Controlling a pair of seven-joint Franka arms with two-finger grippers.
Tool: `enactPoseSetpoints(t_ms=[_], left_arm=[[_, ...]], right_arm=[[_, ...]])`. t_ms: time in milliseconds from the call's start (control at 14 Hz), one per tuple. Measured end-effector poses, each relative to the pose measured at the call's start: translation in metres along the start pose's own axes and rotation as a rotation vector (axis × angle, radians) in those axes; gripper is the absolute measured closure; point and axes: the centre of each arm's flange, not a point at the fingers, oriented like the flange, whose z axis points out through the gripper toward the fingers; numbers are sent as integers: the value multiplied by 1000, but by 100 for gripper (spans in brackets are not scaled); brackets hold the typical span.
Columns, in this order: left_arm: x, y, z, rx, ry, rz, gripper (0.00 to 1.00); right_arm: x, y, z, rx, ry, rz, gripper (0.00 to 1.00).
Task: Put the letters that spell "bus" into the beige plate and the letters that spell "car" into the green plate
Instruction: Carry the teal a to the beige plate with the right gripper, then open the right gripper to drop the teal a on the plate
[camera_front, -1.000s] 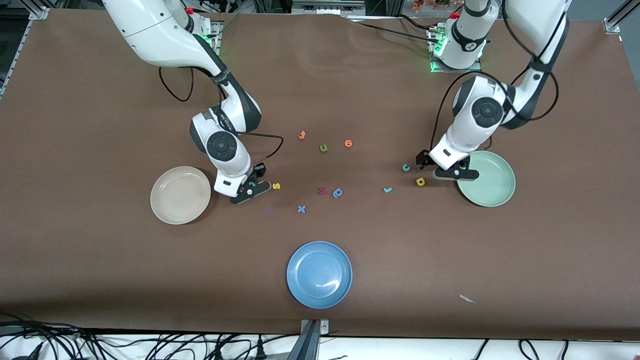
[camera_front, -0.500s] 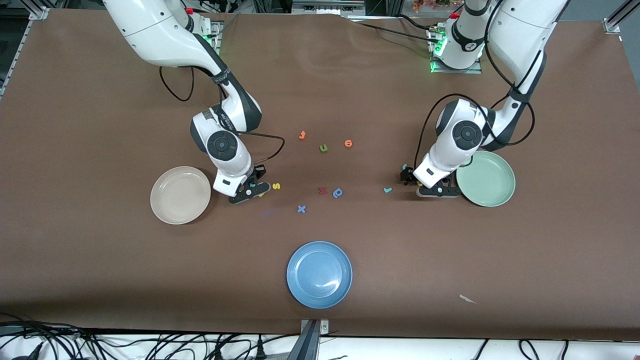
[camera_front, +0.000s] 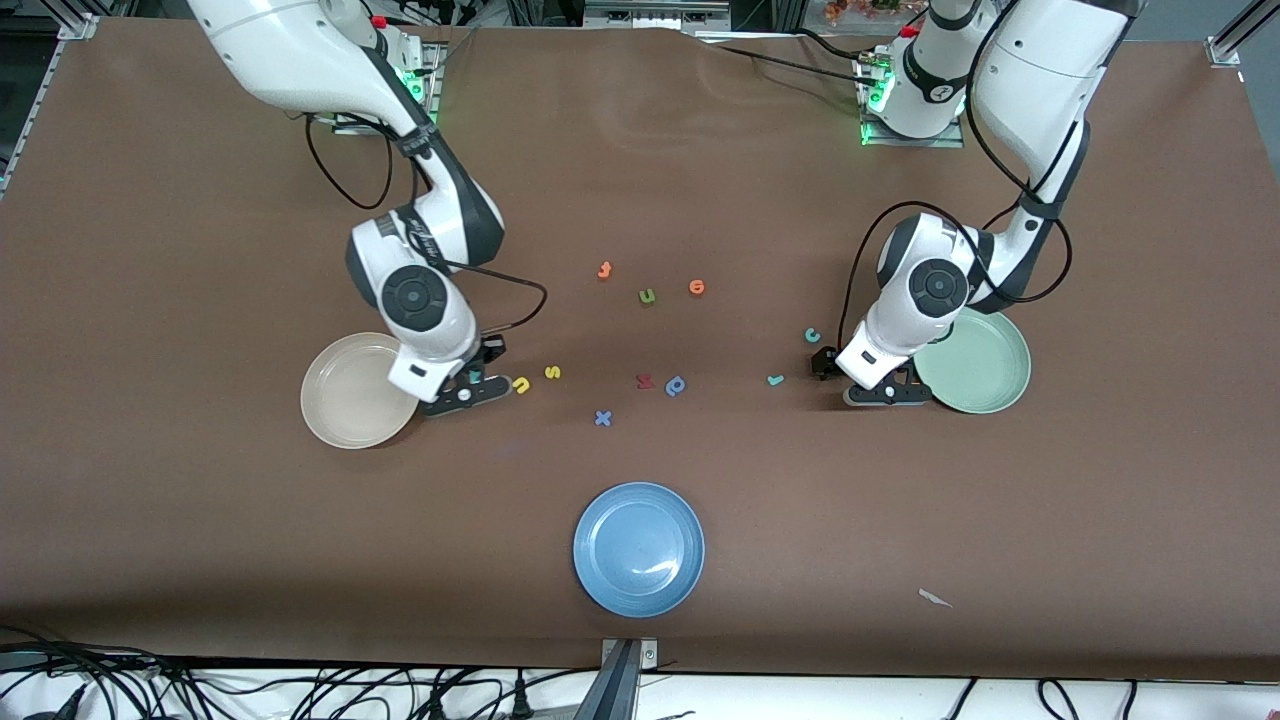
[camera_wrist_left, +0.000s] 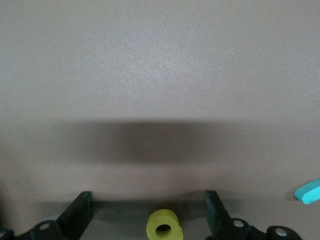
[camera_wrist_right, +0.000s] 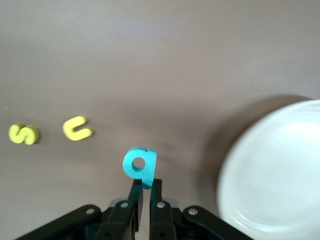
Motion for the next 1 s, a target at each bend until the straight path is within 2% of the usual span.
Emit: enactPoseSetpoints(t_ms=[143,286,571,714,1000], left_arm=[[-1,2,0,1,-1,4,0],[-2,2,1,5,-12,4,0],[-11,-2,1,22,-50,4,0],[-18,-4,-3,35,-76,5,0],[-24,-6,-14,50,-104,7,0]], right_arm=[[3,34,-17,-25,-8,52,90],[-1,78,-20,-56,-38,111,90],[-14,166,6,-94,-110,170,90],[-22,197,27,-79,-148,180,90],[-32,228,69,27,-202,200,90]])
